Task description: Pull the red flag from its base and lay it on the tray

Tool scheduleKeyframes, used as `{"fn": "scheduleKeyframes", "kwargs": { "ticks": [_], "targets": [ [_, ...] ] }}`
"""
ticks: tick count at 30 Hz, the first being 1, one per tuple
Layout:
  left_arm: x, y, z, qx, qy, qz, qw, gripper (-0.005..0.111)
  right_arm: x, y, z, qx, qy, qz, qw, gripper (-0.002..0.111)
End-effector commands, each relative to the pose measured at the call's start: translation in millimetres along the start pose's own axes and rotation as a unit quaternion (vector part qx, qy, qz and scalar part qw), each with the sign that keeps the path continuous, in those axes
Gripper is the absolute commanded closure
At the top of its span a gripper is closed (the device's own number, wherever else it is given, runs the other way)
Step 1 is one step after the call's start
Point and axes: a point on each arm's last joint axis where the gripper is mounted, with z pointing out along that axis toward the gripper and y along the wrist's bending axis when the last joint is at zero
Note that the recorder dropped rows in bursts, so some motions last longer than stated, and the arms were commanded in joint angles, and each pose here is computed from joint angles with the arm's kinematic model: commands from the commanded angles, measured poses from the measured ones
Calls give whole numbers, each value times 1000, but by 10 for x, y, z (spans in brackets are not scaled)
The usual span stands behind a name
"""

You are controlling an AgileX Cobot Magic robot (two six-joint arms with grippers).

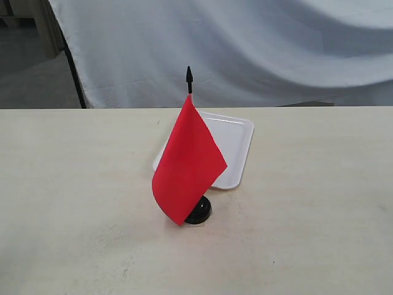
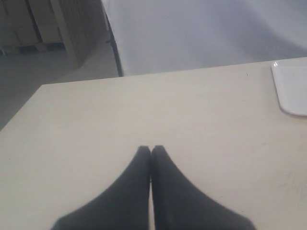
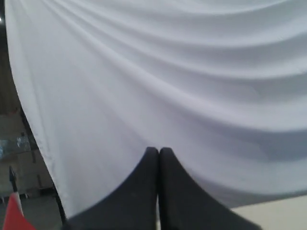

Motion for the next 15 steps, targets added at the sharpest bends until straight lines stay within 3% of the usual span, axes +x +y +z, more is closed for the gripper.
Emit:
{"fn": "scheduleKeyframes", "kwargs": {
  "ticks": [1, 3, 5, 10, 12, 15],
  "targets": [
    [-2, 1, 1, -1, -4, 1, 1000, 107, -67, 37, -9, -23, -40, 58, 997, 109],
    [-2, 1, 1, -1, -4, 1, 1000, 107, -42, 23, -7, -16, -26, 125, 992, 109],
    [-2, 1, 1, -1, -4, 1, 1000, 107, -62, 34, -8, -25, -35, 150, 988, 109],
    [-2, 1, 1, -1, -4, 1, 1000, 107, -254, 147, -16, -101, -133, 126, 978, 109],
    [-2, 1, 1, -1, -4, 1, 1000, 107, -222, 155, 113, -88, -91, 71, 989, 109],
    [-2, 1, 1, -1, -4, 1, 1000, 107, -160, 145, 312, -77, -37, 55, 995, 109]
  ]
}}
